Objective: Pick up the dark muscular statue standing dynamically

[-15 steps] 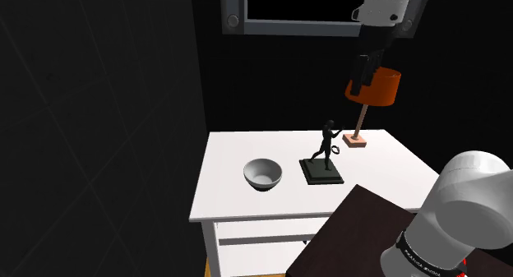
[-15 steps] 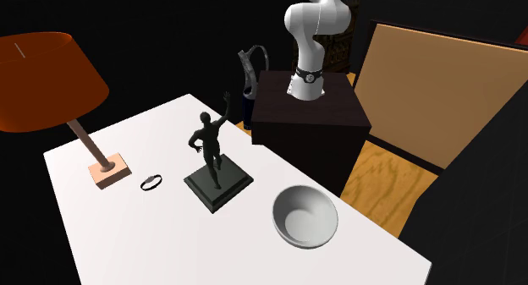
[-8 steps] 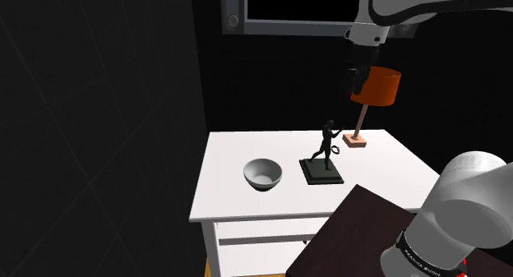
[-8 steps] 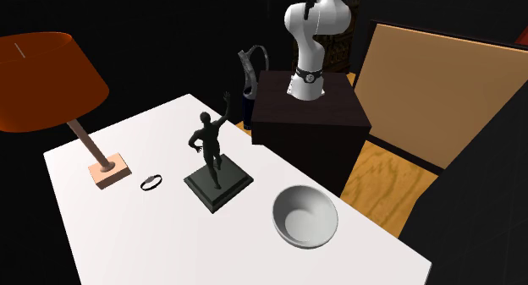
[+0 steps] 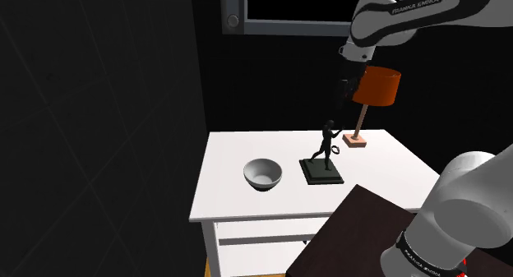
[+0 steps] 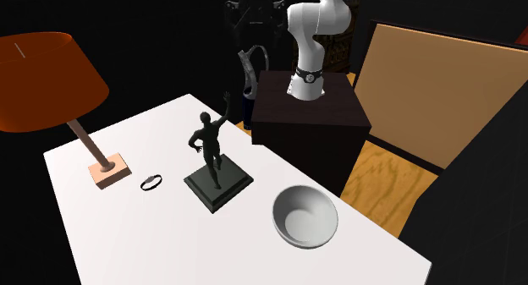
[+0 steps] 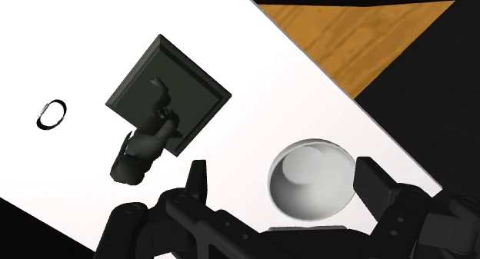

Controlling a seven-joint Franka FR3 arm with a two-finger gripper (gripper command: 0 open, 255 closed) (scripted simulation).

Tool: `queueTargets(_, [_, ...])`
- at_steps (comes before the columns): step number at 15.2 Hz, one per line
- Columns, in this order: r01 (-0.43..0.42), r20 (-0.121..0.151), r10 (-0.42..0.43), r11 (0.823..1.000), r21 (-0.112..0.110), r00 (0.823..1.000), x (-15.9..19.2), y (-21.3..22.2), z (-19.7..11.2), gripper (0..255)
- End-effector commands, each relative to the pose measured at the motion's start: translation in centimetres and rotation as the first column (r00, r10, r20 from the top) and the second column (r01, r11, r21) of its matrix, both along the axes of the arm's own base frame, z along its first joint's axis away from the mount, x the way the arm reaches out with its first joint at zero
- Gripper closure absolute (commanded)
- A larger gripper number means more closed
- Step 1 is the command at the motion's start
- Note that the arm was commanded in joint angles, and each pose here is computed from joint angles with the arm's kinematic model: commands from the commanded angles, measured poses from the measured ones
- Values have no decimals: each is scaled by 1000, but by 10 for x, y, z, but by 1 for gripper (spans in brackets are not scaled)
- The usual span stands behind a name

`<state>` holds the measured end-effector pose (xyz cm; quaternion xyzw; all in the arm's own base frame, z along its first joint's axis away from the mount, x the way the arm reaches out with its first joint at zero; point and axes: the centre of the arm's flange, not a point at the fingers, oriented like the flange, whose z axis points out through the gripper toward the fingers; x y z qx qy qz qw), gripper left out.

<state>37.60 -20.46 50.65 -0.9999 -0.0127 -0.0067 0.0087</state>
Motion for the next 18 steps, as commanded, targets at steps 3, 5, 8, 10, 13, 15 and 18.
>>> queueTargets(3, [8, 5, -8, 1000, 19, 1000, 21, -39, -32, 0])
queueTargets(5, [12, 7, -12, 999, 30, 1000, 32, -58, -48, 0])
queueTargets(8, [18, 10, -19, 999, 45, 1000, 49, -87, -72, 0])
queueTargets(10, [22, 12, -23, 998, 55, 1000, 59, -106, -88, 0])
queueTargets(13, [28, 15, -29, 997, 71, 999, 76, -135, -113, 0])
queueTargets(15, [32, 16, -34, 996, 81, 999, 86, -154, -130, 0])
queueTargets(18, [33, 17, -35, 996, 84, 999, 89, -159, -145, 0])
